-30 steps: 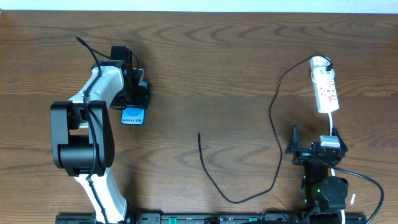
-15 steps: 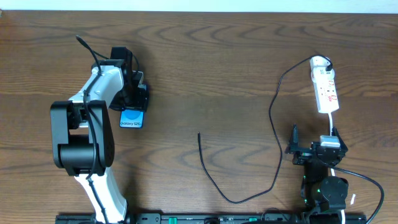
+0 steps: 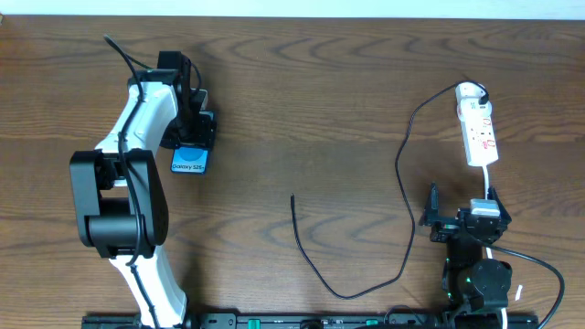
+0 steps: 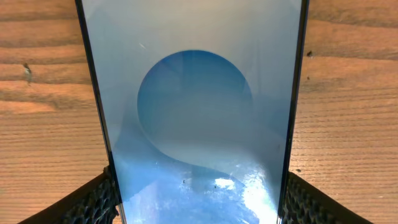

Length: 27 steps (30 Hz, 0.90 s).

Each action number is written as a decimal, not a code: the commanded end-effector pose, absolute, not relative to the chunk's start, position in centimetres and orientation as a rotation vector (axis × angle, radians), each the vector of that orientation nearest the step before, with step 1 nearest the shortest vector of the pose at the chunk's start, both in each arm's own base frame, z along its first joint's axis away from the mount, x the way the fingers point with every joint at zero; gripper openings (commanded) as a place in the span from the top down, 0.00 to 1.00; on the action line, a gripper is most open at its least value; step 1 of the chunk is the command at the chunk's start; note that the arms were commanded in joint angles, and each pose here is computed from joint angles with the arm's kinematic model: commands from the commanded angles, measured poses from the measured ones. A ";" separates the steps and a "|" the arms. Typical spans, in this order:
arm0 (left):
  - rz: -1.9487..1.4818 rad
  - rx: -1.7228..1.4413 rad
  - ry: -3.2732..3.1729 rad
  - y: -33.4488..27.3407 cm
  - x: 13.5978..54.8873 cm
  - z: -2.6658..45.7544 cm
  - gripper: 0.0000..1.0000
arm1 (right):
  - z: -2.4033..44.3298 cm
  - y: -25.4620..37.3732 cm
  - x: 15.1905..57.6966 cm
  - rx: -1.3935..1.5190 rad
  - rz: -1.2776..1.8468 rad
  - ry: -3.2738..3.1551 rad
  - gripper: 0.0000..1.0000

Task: Plug charger to phone and switch on socket

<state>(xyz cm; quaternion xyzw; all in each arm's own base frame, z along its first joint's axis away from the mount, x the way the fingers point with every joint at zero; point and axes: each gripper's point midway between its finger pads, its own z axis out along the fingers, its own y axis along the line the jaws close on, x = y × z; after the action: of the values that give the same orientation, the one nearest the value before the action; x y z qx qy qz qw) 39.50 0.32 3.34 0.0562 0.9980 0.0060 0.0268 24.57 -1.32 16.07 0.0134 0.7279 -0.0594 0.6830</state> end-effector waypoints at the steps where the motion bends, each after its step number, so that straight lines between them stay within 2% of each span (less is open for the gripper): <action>1: 0.022 0.169 3.071 0.4 40.1 3.9 0.93 | 16.1 -1.2 24.5 0.038 -0.122 1.630 0.01; 27: -0.023 0.154 3.111 -0.1 38.5 1.8 0.93 | 16.1 -1.2 24.5 0.038 -0.122 1.630 0.01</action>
<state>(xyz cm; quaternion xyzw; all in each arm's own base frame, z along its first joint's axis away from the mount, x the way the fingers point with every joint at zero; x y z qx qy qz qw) 38.68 0.10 2.17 0.0556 0.9983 -0.0011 0.0173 24.57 -1.32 16.07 0.0134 0.7279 -0.0594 0.6830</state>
